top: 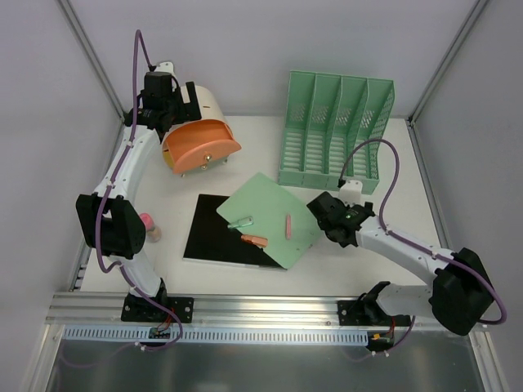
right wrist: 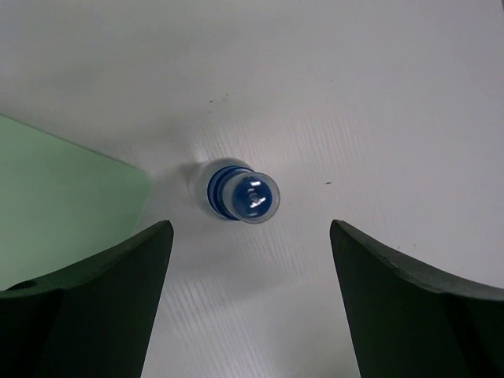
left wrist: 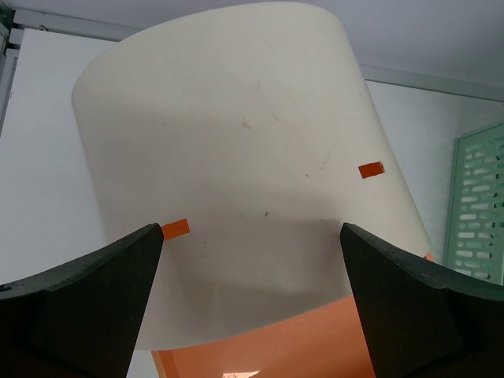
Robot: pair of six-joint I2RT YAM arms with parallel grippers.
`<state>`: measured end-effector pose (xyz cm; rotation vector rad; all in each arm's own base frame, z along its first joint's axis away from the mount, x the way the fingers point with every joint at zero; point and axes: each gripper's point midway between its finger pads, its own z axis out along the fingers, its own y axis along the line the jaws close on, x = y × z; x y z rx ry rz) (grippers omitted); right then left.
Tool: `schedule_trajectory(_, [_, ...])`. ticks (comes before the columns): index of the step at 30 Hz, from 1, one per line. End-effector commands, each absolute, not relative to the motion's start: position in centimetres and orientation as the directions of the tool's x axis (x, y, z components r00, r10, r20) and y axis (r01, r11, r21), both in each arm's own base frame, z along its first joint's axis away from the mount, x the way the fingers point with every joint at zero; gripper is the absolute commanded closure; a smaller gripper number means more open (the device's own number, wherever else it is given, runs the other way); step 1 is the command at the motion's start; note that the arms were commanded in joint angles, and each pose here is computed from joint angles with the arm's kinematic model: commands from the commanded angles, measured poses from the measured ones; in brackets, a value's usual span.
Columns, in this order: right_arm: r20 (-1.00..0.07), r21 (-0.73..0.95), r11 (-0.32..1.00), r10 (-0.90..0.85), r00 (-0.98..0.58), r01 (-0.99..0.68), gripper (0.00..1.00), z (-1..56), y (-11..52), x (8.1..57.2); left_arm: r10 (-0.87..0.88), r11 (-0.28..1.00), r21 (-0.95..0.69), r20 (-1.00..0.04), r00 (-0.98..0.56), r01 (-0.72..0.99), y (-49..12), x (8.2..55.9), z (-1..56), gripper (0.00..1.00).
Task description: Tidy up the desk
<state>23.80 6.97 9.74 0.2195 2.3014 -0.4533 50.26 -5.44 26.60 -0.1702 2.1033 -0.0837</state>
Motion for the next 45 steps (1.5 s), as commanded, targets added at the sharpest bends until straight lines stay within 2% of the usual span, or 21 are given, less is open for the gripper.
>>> schedule_trajectory(1, [-0.756, -0.201, 0.924, 0.064, -0.651, 0.325, 0.14, 9.3, 7.7, 25.0, -0.147, 0.989, -0.129, -0.842, -0.519, -0.07, -5.9, 49.0, 27.0, 0.01])
schedule_trajectory(13, [-0.75, -0.211, 0.91, 0.083, -0.656, 0.356, 0.21, 7.5, 7.1, 26.4, -0.13, 0.992, -0.106, -0.843, -0.523, -0.075, -5.6, 49.2, 26.8, 0.01])
schedule_trajectory(19, [-0.76, -0.203, 0.908, 0.09, -0.644, 0.366, 0.31, 6.8, 6.9, 26.8, -0.126, 0.992, -0.099, -0.84, -0.529, -0.078, -5.5, 49.4, 26.3, 0.01])
schedule_trajectory(21, [-0.761, -0.198, 0.908, 0.094, -0.641, 0.368, 0.36, 6.4, 6.9, 27.0, -0.125, 0.992, -0.097, -0.837, -0.533, -0.08, -5.5, 49.4, 26.1, 0.01])
schedule_trajectory(26, [-0.779, -0.195, 0.908, 0.087, -0.621, 0.371, 0.58, 6.3, 6.9, 27.5, -0.123, 0.992, -0.095, -0.837, -0.533, -0.08, -5.5, 49.5, 26.1, 0.01])
schedule_trajectory(30, [-0.798, -0.194, 0.907, 0.076, -0.598, 0.374, 0.85, 7.3, 6.8, 27.9, -0.121, 0.992, -0.092, -0.836, -0.536, -0.081, -5.4, 49.4, 26.0, 0.01])
schedule_trajectory(33, [-0.8, -0.19, 0.911, 0.071, -0.596, 0.365, 0.96, 8.7, 6.8, 27.8, -0.122, 0.992, -0.092, -0.837, -0.534, -0.082, -5.4, 49.5, 25.9, 0.01])
schedule_trajectory(35, [-0.802, -0.166, 0.924, 0.077, -0.592, 0.345, 0.99, 10.4, 7.1, 27.7, -0.123, 0.992, -0.093, -0.835, -0.537, -0.082, -5.5, 49.5, 25.8, 0.01])
schedule_trajectory(38, [-0.814, -0.085, 0.949, 0.11, -0.57, 0.305, 0.99, 13.5, 8.3, 27.9, -0.121, 0.992, -0.092, -0.836, -0.535, -0.082, -5.4, 49.5, 25.9, 0.01])
schedule_trajectory(45, [-0.829, 0.223, 0.974, 0.21, -0.519, 0.038, 0.99, 24.2, 14.7, 28.8, -0.123, 0.992, -0.094, -0.84, -0.528, -0.081, -5.4, 49.4, 26.3, 0.01])
